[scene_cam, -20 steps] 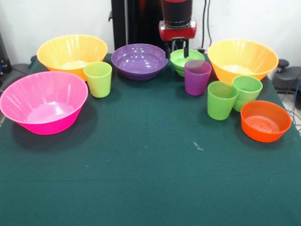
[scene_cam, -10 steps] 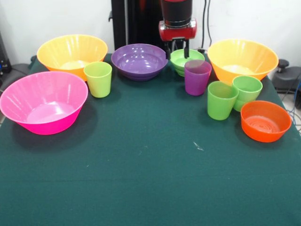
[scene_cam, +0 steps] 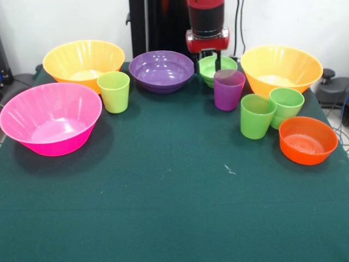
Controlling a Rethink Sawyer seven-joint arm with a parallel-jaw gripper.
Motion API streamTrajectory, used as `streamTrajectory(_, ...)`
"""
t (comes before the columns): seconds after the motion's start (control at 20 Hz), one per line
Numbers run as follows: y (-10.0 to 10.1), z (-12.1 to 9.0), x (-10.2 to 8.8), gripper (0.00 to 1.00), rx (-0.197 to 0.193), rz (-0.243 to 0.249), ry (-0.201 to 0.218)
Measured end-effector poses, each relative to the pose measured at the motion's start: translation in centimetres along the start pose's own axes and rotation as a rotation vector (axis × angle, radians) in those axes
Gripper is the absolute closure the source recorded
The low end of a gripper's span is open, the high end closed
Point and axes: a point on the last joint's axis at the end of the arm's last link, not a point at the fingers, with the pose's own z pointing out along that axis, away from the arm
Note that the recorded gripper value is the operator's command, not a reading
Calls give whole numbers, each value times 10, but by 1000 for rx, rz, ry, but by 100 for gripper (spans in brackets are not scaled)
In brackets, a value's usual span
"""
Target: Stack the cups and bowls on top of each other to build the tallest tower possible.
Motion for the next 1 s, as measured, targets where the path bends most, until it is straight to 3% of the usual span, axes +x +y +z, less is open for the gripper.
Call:
streamTrajectory(0.5, 1, 21, -2, 0, -8, -31, 12)
streamTrajectory(1.0, 4, 36, 9, 0, -20, -65, 42)
